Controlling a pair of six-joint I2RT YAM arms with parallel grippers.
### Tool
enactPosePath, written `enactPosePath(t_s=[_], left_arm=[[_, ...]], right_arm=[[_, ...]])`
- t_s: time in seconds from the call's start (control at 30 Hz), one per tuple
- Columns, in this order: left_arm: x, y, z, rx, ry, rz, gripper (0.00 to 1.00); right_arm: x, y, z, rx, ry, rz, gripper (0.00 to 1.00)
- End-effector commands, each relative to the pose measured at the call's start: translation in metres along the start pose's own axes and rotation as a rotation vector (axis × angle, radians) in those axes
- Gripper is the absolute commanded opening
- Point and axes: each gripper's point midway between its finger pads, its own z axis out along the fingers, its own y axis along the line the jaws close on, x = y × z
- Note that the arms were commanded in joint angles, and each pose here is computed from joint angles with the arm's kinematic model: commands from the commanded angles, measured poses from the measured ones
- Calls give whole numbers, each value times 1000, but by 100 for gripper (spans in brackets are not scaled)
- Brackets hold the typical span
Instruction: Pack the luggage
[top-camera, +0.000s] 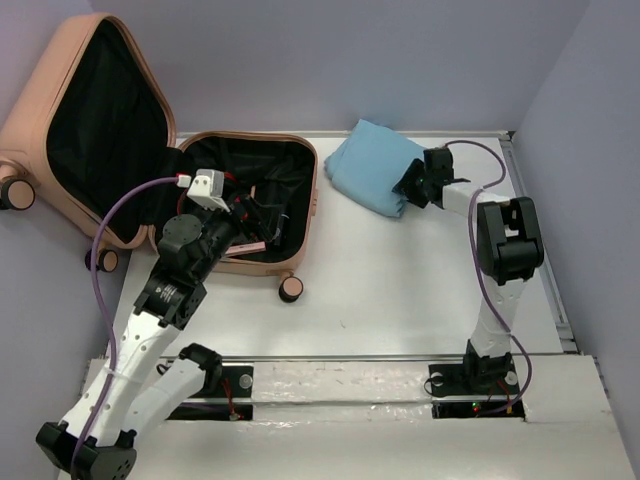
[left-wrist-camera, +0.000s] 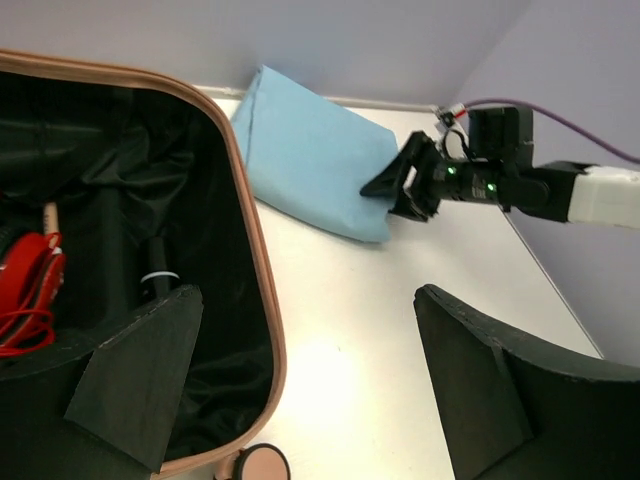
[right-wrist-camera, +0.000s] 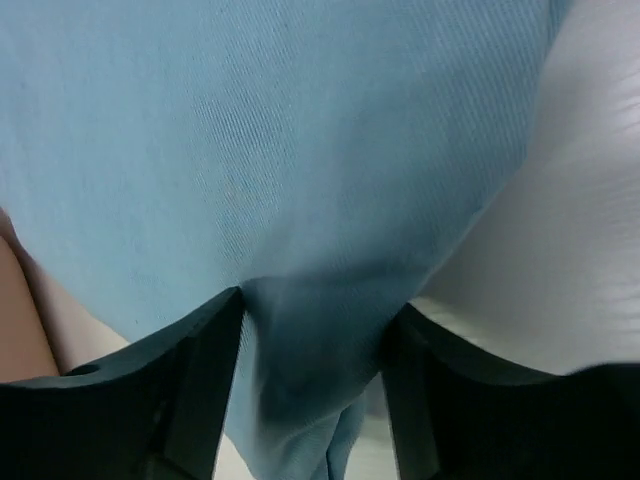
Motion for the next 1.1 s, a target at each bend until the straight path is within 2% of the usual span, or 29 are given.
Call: enactPosePath(t_s=[0.0, 0.03, 0.1, 0.17, 0.23, 0.3, 0.33, 0.4, 0.43, 0.5, 0.53, 0.6, 0.63, 0.77, 0.8, 0.83, 0.93, 1.07], left_arm=[[10, -23, 17, 122, 64, -40, 99], [13, -26, 20, 142, 79, -40, 99], [23, -36, 25, 197, 134, -56, 99], [26, -46, 27, 252, 162, -65, 99], [27, -53, 31, 277, 186, -85, 99], [27, -62, 32, 303, 202, -91, 99], [27, -68, 35, 310, 209, -95, 99], [31, -89, 41, 325, 236, -95, 99], [39, -94, 43, 314, 265, -88, 99], [45, -118, 57, 298, 294, -56, 99], [58, -120, 60, 271, 348, -42, 99], [69, -126, 74, 218, 375, 12, 99], [76, -129, 93, 186, 400, 35, 99], [122, -107, 139, 9, 533, 144, 99], [154, -99, 153, -27, 611, 171, 99], [150, -109, 161, -19, 615, 181, 99], [175, -107, 195, -63, 653, 218, 99], [207, -94, 233, -131, 722, 290, 99]], right_arm=[[23, 8, 22, -66, 80, 41, 25], [20, 2, 18, -57, 66, 51, 15], [36, -14, 9, -33, 74, 45, 7], [30, -20, -14, -23, 38, 18, 7], [58, -46, -33, 25, 70, 3, 7], [51, -47, -66, 8, 16, -17, 7], [73, -70, -77, 39, 50, -10, 7], [63, -69, -111, -6, -9, -13, 7], [80, -85, -121, 11, 9, -6, 7], [79, -80, -148, -47, -28, -6, 7], [80, -83, -156, -54, -40, -1, 7], [103, -93, -167, -53, 0, -1, 7], [101, -89, -176, -77, -25, -7, 7], [112, -100, -183, -65, -28, -36, 7], [113, -101, -184, -66, -27, -45, 7], [113, -99, -186, -74, -31, -50, 7], [113, -99, -188, -86, -29, -57, 7], [115, -91, -191, -131, -19, -67, 7]])
